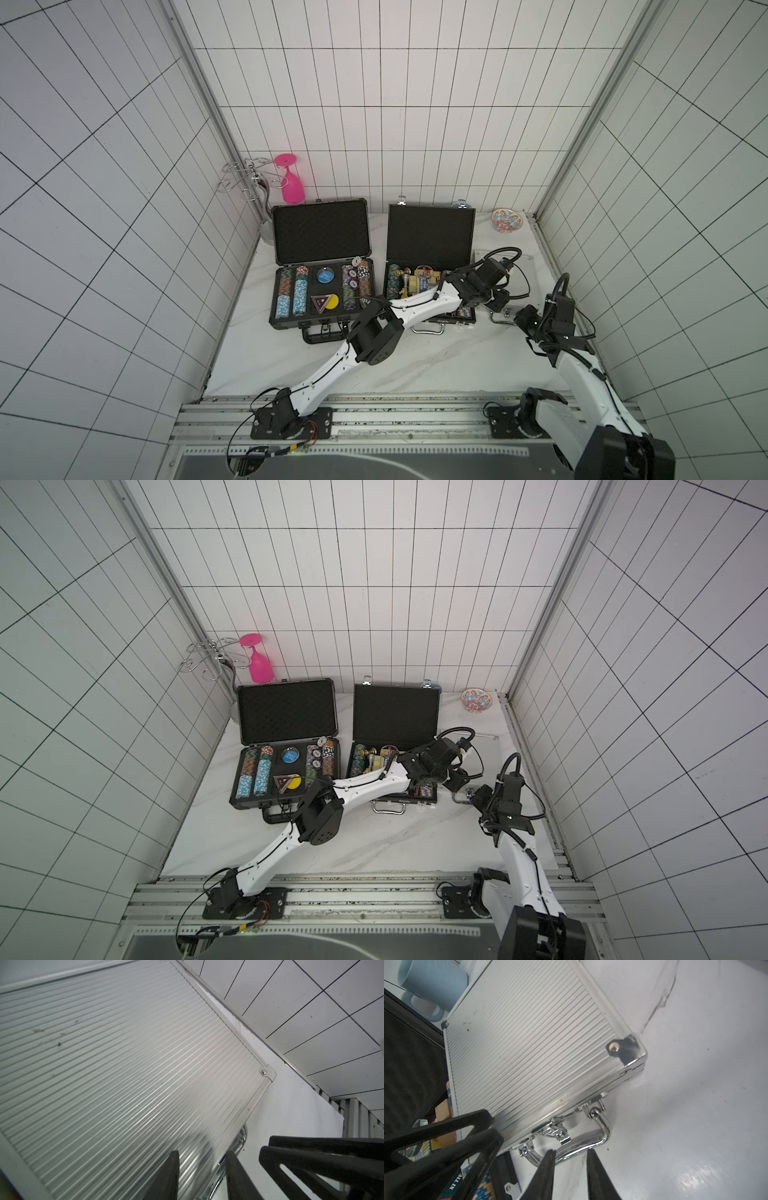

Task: Close the poker set cases
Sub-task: Fasten the fastener on the poker set case.

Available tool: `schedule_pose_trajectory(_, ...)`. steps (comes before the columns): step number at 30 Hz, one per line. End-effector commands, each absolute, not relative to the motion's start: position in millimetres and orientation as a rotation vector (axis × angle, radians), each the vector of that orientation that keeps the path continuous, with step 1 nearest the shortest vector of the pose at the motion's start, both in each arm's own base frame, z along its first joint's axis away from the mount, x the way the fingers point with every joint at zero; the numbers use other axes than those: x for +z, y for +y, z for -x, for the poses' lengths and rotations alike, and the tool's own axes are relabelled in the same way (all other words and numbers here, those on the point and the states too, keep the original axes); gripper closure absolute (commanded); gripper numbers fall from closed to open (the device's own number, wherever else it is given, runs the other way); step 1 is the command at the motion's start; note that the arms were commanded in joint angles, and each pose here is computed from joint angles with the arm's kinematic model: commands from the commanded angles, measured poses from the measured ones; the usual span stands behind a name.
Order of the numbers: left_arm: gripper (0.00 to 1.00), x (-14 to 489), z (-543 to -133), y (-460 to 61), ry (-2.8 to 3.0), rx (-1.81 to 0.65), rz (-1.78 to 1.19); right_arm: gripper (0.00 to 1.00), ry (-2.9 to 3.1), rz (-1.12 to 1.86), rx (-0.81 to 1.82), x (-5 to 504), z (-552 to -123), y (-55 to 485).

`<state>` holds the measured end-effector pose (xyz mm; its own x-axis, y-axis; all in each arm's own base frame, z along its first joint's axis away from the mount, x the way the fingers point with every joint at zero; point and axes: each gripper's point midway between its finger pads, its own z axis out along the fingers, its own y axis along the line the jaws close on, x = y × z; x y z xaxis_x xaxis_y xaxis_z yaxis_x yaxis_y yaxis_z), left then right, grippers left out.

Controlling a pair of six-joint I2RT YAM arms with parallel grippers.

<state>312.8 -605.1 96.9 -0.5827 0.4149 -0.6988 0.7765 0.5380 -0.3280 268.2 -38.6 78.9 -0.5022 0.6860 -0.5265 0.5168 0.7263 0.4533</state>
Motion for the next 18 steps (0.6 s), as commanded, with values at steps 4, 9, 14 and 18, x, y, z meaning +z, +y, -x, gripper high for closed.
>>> schedule_pose_trajectory(4, 0.64, 21.5, -301.0, -560.0, 2.461, -0.570, -1.043, 0.69, 2.213, -0.851, 0.362, 100.3, -284.7, -34.8)
schedule_pose_trajectory(9, 0.65, -5.2, -294.6, -536.5, 2.531, -0.463, -1.068, 0.69, 2.220, -0.849, 0.380, 96.1, -290.0, -33.1)
schedule_pose_trajectory(14, 0.65, -18.6, -292.7, -533.8, 2.570, -0.452, -1.074, 0.69, 2.220, -0.854, 0.375, 92.5, -292.2, -34.5)
schedule_pose_trajectory(18, 0.67, -24.6, -292.9, -529.0, 2.588, -0.419, -1.072, 0.71, 2.236, -0.862, 0.373, 84.9, -291.3, -34.1)
